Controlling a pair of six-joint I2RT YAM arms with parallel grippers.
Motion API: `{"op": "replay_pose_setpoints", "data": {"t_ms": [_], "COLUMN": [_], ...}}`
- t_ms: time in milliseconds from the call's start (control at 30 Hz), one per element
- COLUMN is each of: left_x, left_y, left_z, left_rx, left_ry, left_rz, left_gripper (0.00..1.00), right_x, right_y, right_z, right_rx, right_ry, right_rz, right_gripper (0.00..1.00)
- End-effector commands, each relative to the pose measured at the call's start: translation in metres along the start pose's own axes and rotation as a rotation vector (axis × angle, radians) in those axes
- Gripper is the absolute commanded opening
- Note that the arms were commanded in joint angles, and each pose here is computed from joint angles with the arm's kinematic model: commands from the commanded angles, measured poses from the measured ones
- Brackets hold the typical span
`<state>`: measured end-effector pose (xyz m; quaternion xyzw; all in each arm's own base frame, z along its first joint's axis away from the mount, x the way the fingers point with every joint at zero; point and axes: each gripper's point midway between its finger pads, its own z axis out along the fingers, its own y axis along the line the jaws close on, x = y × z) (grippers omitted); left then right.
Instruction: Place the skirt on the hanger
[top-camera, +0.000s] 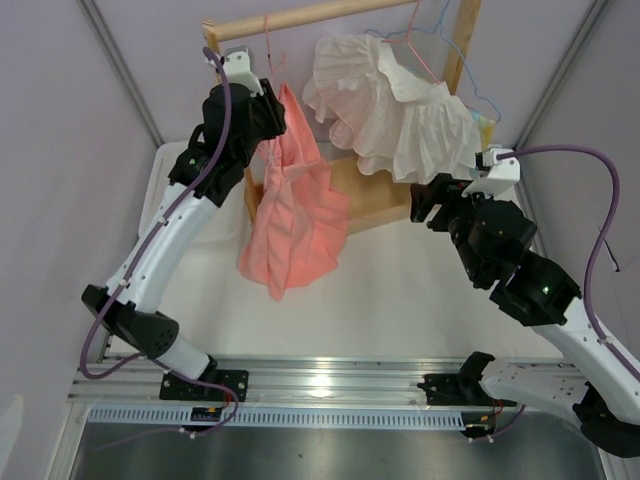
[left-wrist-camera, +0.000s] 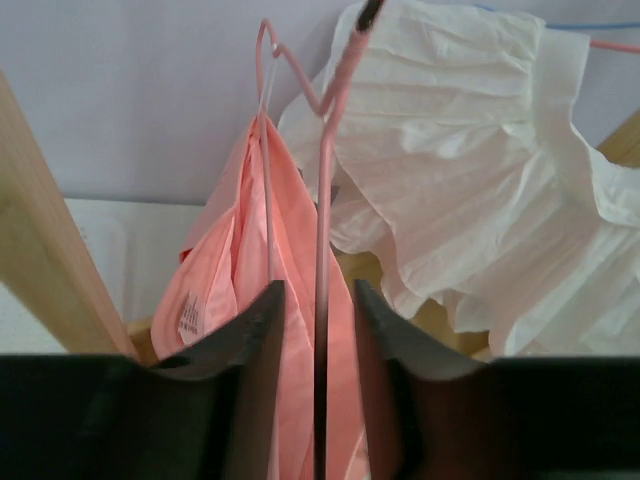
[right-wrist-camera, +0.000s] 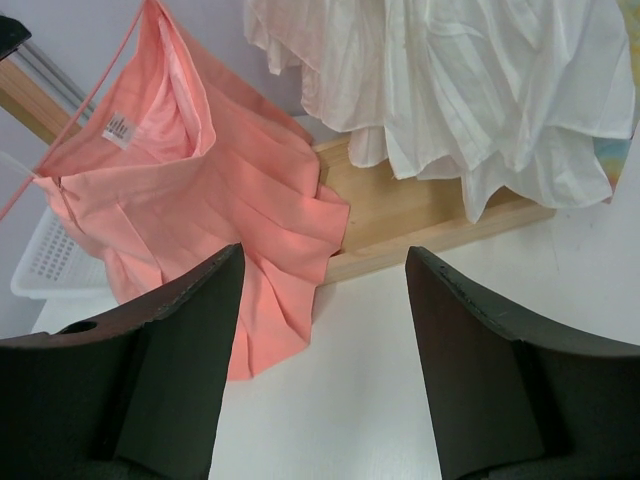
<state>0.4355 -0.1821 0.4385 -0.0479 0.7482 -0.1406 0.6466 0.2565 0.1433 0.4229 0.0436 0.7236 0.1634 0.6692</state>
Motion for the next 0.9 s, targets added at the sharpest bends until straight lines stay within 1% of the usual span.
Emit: {"op": "replay_pose_setpoints", "data": {"t_ms": [0, 67, 133, 167, 233, 267, 300, 333, 367, 400, 433, 467, 500, 533, 567, 633, 667, 700, 733, 800, 867], "left_x": [-0.025, -0.031, -0.047, -0.047, -0.060, -0.058, -0.053, -0.056, -0.057, -0.061, -0.045, -0.057, -0.051, -0.038, -0.046, -0.014, -0.018, -0.013, 0.011, 0.021, 0.035], "left_y": [-0.013, -0.017, -0.022, -0.023, -0.029, -0.028, -0.026, -0.023, -0.019, -0.012, -0.010, 0.000, 0.008, 0.017, 0.025, 0.041, 0.050, 0.055, 0.063, 0.071, 0.072], "left_z": [-0.033, -0.044, -0.062, -0.067, -0.083, -0.087, -0.091, -0.104, -0.110, -0.126, -0.120, -0.140, -0.144, -0.147, -0.167, -0.169, -0.185, -0.191, -0.187, -0.200, -0.203], "left_rx": [0.120, 0.157, 0.206, 0.220, 0.264, 0.270, 0.274, 0.276, 0.269, 0.266, 0.257, 0.236, 0.212, 0.187, 0.180, 0.144, 0.130, 0.123, 0.105, 0.102, 0.122], "left_ry": [-0.052, -0.063, -0.101, -0.096, -0.102, -0.089, -0.068, -0.076, -0.081, -0.099, -0.058, -0.102, -0.095, -0.072, -0.116, -0.063, -0.098, -0.098, -0.054, -0.058, -0.037], "left_rz": [0.019, 0.033, 0.041, 0.053, 0.071, 0.084, 0.094, 0.095, 0.092, 0.089, 0.099, 0.097, 0.101, 0.109, 0.104, 0.127, 0.111, 0.110, 0.122, 0.101, 0.094], "left_gripper": [0.45, 0.50, 0.54, 0.63, 0.72, 0.83, 0.90, 0.93, 0.99, 0.99, 0.99, 0.99, 0.99, 0.99, 0.99, 0.99, 0.99, 0.99, 0.99, 0.99, 0.99], "right_x": [-0.007, -0.005, -0.003, 0.000, 0.003, 0.005, 0.011, 0.016, 0.022, 0.030, 0.036, 0.043, 0.050, 0.060, 0.065, 0.077, 0.080, 0.083, 0.087, 0.090, 0.092], "right_y": [0.003, 0.004, 0.005, 0.007, 0.008, 0.008, 0.010, 0.010, 0.007, 0.010, 0.011, 0.011, 0.011, 0.012, 0.012, 0.009, 0.006, 0.006, 0.005, 0.004, 0.004], "right_z": [-0.001, 0.001, 0.004, 0.007, 0.011, 0.013, 0.018, 0.022, 0.024, 0.031, 0.033, 0.034, 0.037, 0.041, 0.042, 0.046, 0.047, 0.047, 0.048, 0.049, 0.050], "right_rx": [-0.016, -0.015, -0.014, -0.014, -0.010, -0.004, 0.001, 0.012, 0.026, 0.024, 0.023, 0.030, 0.033, 0.039, 0.043, 0.067, 0.081, 0.084, 0.086, 0.082, 0.081], "right_ry": [-0.028, -0.022, -0.019, -0.011, 0.001, 0.010, 0.032, 0.048, 0.072, 0.102, 0.121, 0.144, 0.164, 0.192, 0.210, 0.240, 0.245, 0.249, 0.253, 0.259, 0.257], "right_rz": [0.035, 0.026, 0.019, 0.011, 0.004, 0.002, -0.013, -0.021, -0.029, -0.036, -0.048, -0.046, -0.051, -0.058, -0.061, -0.060, -0.062, -0.059, -0.057, -0.044, -0.031], "right_gripper": [0.71, 0.72, 0.73, 0.73, 0.75, 0.76, 0.77, 0.79, 0.81, 0.85, 0.89, 0.92, 0.99, 0.99, 0.99, 0.99, 0.99, 0.99, 0.99, 0.99, 1.00]}}
